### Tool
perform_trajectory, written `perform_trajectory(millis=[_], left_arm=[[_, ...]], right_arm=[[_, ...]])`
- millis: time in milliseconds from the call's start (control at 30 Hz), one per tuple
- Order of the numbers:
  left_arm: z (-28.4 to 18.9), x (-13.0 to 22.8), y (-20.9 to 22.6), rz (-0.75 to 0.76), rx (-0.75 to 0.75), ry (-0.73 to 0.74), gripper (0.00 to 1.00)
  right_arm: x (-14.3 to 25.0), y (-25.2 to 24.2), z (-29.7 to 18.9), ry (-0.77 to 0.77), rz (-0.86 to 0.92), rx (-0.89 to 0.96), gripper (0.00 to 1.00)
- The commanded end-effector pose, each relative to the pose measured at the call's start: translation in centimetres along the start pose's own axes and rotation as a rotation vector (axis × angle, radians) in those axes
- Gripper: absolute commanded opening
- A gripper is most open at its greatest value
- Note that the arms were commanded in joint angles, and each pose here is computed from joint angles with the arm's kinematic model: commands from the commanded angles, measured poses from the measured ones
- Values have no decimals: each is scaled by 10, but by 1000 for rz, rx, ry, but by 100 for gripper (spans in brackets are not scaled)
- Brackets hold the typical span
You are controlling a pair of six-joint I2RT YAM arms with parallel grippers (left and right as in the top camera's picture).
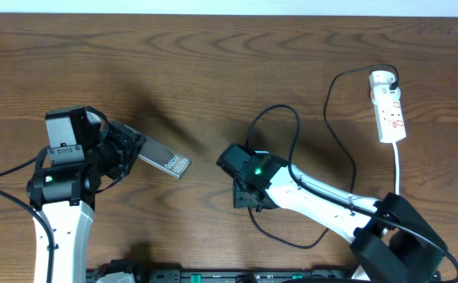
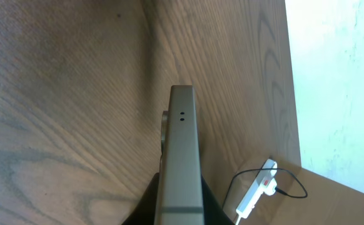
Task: Plug charger to phone and switch on socket
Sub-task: 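Lower the right gripper and close it on the cable plug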
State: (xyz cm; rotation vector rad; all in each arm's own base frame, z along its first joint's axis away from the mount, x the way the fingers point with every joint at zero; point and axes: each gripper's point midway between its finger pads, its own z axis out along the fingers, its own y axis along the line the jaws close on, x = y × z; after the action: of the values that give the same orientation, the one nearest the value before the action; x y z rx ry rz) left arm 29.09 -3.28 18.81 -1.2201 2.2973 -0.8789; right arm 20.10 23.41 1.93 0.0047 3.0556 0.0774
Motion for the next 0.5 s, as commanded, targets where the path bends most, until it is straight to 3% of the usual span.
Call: perform_trajectory(millis=[0, 333, 467], left_arm=[[-3, 0, -5, 20, 17, -3, 7], [-3, 0, -5, 20, 17, -4, 7], [-3, 0, -6, 21, 19, -5, 7]], right_arm=[[7, -3, 16, 36, 6, 33, 63], [10, 2, 31, 72, 6, 23, 55], [10, 3, 31, 69, 6, 20, 47]])
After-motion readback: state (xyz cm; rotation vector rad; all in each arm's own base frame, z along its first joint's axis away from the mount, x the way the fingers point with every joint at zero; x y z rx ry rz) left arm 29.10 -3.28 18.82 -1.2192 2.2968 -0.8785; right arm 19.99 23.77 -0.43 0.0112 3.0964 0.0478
